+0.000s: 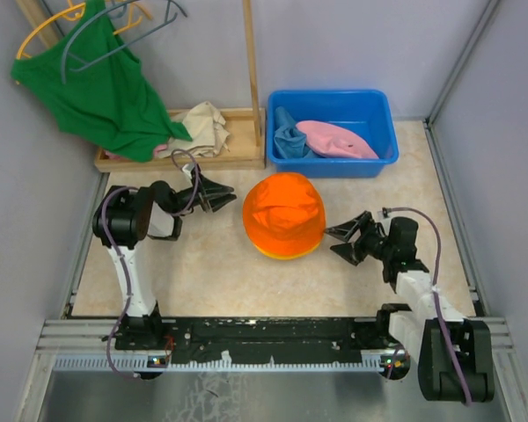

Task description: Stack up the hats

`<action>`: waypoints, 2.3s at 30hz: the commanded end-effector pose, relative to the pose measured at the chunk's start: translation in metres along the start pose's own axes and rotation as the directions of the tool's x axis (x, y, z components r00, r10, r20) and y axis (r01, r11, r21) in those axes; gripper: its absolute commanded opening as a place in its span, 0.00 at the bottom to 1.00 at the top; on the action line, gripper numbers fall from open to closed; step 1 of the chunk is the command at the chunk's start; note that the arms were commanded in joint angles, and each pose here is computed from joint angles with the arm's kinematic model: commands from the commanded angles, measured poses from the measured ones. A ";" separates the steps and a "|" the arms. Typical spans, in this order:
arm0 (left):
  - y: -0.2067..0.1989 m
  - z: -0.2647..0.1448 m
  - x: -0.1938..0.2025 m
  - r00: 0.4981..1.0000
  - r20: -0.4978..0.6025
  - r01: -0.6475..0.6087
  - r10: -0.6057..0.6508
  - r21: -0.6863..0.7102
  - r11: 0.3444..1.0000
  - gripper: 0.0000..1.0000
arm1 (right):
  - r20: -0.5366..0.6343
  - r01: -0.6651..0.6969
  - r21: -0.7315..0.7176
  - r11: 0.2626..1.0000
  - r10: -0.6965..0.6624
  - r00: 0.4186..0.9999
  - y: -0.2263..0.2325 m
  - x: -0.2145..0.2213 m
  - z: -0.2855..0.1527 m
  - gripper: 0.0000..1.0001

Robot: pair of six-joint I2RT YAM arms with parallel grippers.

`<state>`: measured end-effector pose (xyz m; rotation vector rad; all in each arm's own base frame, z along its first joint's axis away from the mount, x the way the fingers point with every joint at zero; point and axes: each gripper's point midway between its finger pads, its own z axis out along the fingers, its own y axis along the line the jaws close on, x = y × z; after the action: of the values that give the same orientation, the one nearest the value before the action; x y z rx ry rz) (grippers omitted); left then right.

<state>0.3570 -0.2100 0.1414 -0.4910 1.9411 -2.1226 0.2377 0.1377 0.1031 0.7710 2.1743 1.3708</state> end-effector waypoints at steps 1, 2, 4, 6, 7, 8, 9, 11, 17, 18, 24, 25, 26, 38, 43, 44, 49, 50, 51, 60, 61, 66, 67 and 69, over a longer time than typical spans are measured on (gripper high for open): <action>-0.027 0.006 0.000 0.978 -0.051 -0.195 0.203 0.133 0.972 0.43 | 0.036 -0.032 -0.164 0.986 0.038 0.999 0.034 -0.003 -0.005 0.73; -0.026 0.008 -0.002 0.977 -0.058 -0.197 0.206 0.135 0.971 0.43 | 0.033 -0.036 -0.171 0.985 0.042 0.999 0.035 -0.001 -0.005 0.73; -0.027 0.014 -0.005 0.975 -0.069 -0.198 0.210 0.143 0.970 0.44 | 0.026 -0.042 -0.180 0.983 0.047 0.999 0.038 0.004 -0.003 0.73; -0.027 0.021 -0.007 0.974 -0.084 -0.196 0.210 0.151 0.969 0.44 | 0.011 -0.044 -0.185 0.982 0.047 0.999 0.041 0.012 0.002 0.74; -0.027 0.024 -0.008 0.974 -0.092 -0.193 0.209 0.154 0.969 0.44 | 0.002 -0.043 -0.180 0.983 0.044 0.999 0.041 0.015 0.005 0.73; -0.026 0.027 -0.008 0.973 -0.101 -0.191 0.208 0.157 0.969 0.44 | -0.009 -0.039 -0.173 0.984 0.038 0.999 0.040 0.019 0.009 0.73; -0.025 0.031 -0.007 0.972 -0.110 -0.188 0.207 0.160 0.969 0.44 | -0.017 -0.036 -0.170 0.985 0.033 0.999 0.040 0.022 0.013 0.73; -0.024 0.038 -0.007 0.972 -0.121 -0.181 0.202 0.165 0.970 0.44 | -0.018 -0.035 -0.170 0.985 0.033 0.999 0.039 0.023 0.017 0.73; -0.023 0.050 -0.004 0.968 -0.149 -0.174 0.202 0.178 0.968 0.43 | 0.021 -0.007 -0.125 0.992 0.009 1.000 0.036 0.014 0.020 0.64; -0.024 0.050 -0.003 0.968 -0.150 -0.175 0.203 0.179 0.968 0.43 | 0.028 -0.003 -0.119 0.993 0.006 1.000 0.036 0.012 0.020 0.62; -0.023 0.048 0.005 0.964 -0.171 -0.176 0.205 0.170 0.969 0.43 | 0.056 -0.004 -0.111 0.994 0.010 0.998 0.036 0.001 0.020 0.36; -0.023 0.047 0.007 0.963 -0.176 -0.175 0.204 0.168 0.970 0.43 | 0.054 -0.002 -0.114 0.994 0.009 0.998 0.036 0.001 0.021 0.37; -0.022 0.047 0.007 0.963 -0.178 -0.173 0.203 0.166 0.971 0.43 | 0.053 -0.004 -0.116 0.993 0.010 0.999 0.037 0.000 0.021 0.38; -0.021 0.044 0.019 0.960 -0.197 -0.172 0.201 0.157 0.972 0.43 | 0.086 -0.012 -0.132 0.991 0.024 0.996 0.039 -0.010 0.021 0.18; -0.016 0.039 0.029 0.961 -0.201 -0.166 0.192 0.141 0.976 0.43 | 0.107 -0.016 -0.132 0.991 0.030 0.994 0.037 -0.019 0.017 0.10; -0.014 0.037 0.031 0.962 -0.200 -0.163 0.188 0.135 0.977 0.43 | 0.110 -0.015 -0.132 0.991 0.030 0.993 0.037 -0.021 0.017 0.08; -0.012 0.029 0.043 0.962 -0.202 -0.160 0.183 0.122 0.980 0.42 | 0.143 -0.008 -0.117 0.993 0.025 0.989 0.033 -0.039 0.014 0.05; -0.014 0.027 0.047 0.962 -0.203 -0.163 0.185 0.122 0.979 0.42 | 0.147 -0.003 -0.113 0.994 0.019 0.989 0.033 -0.044 0.014 0.06; -0.014 0.025 0.051 0.962 -0.203 -0.161 0.183 0.119 0.980 0.42 | 0.149 0.003 -0.112 0.994 0.014 0.989 0.033 -0.049 0.015 0.06; -0.013 0.009 0.076 0.968 -0.187 -0.152 0.168 0.097 0.984 0.41 | 0.134 0.047 -0.050 0.998 -0.040 0.990 0.045 -0.038 -0.008 0.45; -0.012 0.008 0.078 0.968 -0.186 -0.150 0.166 0.095 0.984 0.41 | 0.109 0.050 -0.055 0.997 -0.043 0.993 0.047 -0.029 -0.011 0.48; -0.013 0.009 0.082 0.968 -0.187 -0.151 0.168 0.098 0.984 0.40 | 0.073 0.002 -0.113 0.994 0.007 0.997 0.062 0.003 -0.018 0.58; -0.014 0.010 0.081 0.968 -0.185 -0.151 0.167 0.100 0.984 0.40 | 0.069 -0.010 -0.107 0.994 0.018 0.997 0.060 0.007 -0.018 0.58; -0.017 0.010 0.082 0.969 -0.183 -0.150 0.167 0.104 0.983 0.40 | 0.054 -0.030 -0.102 0.994 0.035 0.998 0.058 0.017 -0.016 0.58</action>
<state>0.2997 -0.2490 0.1251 -0.4707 2.1203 -2.2295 0.2405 0.1496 0.1703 0.7054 2.0058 1.4157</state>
